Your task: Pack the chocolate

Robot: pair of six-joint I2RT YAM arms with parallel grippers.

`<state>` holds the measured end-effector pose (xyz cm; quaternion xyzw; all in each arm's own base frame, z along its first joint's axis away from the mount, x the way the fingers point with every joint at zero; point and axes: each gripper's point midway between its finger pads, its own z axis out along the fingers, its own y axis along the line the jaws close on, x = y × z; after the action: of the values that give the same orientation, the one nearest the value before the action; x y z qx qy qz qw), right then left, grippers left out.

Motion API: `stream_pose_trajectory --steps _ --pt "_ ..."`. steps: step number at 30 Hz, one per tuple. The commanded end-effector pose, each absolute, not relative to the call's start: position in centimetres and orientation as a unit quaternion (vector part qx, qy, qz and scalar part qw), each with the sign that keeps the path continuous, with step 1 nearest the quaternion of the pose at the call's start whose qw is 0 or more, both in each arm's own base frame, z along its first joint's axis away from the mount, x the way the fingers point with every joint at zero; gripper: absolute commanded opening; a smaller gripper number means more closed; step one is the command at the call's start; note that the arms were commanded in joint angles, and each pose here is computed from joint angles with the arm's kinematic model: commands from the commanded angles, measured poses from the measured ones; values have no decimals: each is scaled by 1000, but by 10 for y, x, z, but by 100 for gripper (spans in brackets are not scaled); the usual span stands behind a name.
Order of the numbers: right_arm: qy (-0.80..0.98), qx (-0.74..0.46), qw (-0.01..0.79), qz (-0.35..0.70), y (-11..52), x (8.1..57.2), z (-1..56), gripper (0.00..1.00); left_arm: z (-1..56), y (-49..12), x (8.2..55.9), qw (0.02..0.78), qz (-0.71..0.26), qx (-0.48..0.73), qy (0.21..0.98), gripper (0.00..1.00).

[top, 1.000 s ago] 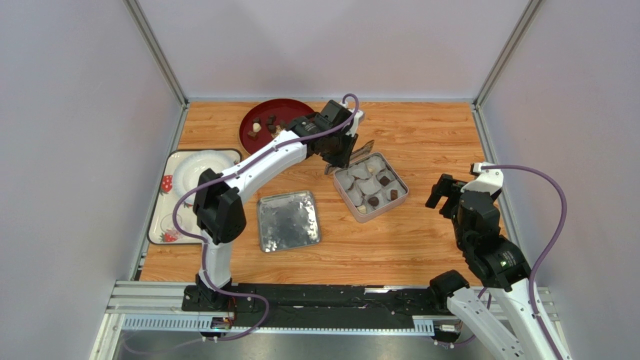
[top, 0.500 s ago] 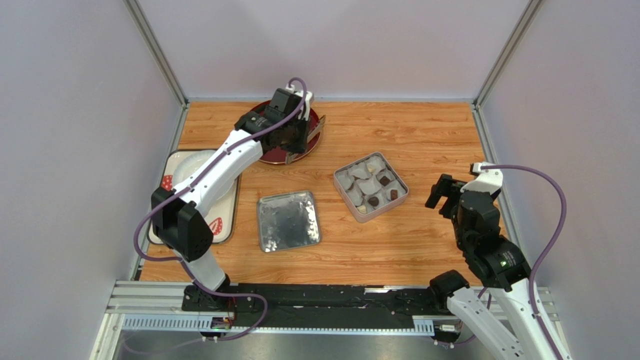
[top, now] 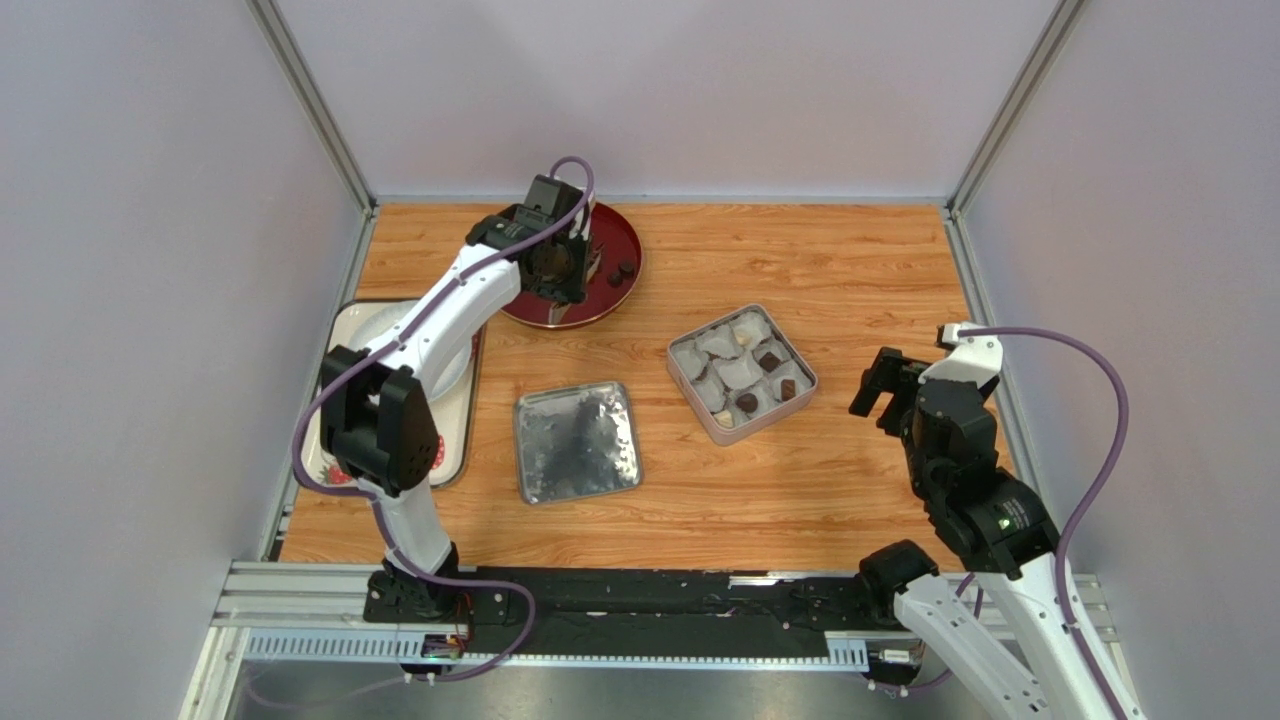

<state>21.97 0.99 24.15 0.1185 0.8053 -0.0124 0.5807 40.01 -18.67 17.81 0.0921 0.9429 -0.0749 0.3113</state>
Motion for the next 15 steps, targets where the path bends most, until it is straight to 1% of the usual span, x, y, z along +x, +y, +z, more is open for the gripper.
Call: stream_pose_trajectory --steps 1,9,15 --pt "797 120 592 -11 11 225 248 85 187 -189 421 332 -74 99 935 36" --pt "798 119 591 -14 10 225 247 86 171 -193 431 316 -71 111 940 41" --pt "799 118 590 -15 10 226 246 85 165 -198 433 306 -78 116 942 43"
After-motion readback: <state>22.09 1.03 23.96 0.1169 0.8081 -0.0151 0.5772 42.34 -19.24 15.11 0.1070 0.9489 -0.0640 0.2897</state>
